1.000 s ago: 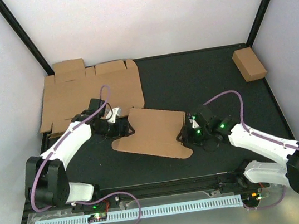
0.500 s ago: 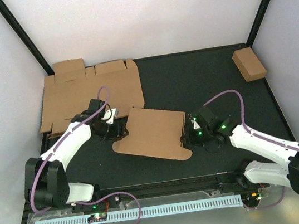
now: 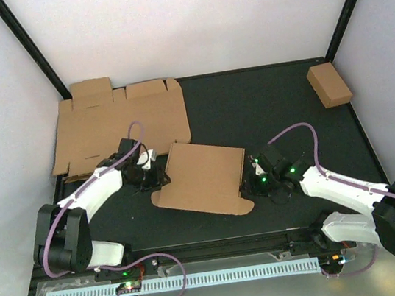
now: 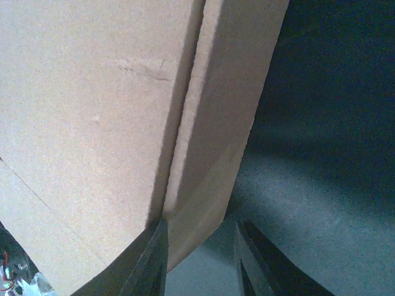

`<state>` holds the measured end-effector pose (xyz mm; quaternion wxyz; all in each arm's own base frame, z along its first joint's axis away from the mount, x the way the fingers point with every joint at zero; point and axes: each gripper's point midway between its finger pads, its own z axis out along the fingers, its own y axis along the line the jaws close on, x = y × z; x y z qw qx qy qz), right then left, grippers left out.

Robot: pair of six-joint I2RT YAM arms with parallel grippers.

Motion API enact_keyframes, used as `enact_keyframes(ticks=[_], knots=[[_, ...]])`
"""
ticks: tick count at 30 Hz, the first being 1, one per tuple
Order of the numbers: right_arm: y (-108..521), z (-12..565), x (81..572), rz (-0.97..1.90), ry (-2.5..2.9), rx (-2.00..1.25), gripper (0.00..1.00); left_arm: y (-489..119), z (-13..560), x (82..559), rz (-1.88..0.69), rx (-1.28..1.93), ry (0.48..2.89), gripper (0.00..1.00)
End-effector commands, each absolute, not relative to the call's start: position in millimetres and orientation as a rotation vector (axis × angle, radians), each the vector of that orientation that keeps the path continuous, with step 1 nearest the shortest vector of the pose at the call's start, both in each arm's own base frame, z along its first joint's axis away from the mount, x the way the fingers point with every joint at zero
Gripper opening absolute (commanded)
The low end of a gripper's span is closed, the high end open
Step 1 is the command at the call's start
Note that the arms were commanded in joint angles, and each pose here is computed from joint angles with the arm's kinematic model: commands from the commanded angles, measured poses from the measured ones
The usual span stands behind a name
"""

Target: Fold the paper box

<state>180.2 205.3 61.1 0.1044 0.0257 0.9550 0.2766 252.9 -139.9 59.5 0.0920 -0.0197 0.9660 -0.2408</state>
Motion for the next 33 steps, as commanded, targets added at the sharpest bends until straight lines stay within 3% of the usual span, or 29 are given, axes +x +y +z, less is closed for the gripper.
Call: enact_keyframes(ticks=[1,13,33], knots=[[201.1,52.1,183.8,0.764,2.818,0.063,0.32,-140.2,51.0,248.0,-0.725,-0.077,2.883,0.47],[187.9,73.2,195.5,0.682,2.721,0.074,0.32,-184.1,79.5,242.5,-1.015,0.082,2.791,0.50],[157.0,80.7,205.4,0.521,2.678,0.130,0.34,-240.8,90.9,247.4,-1.096,0.255,2.755,0.48]])
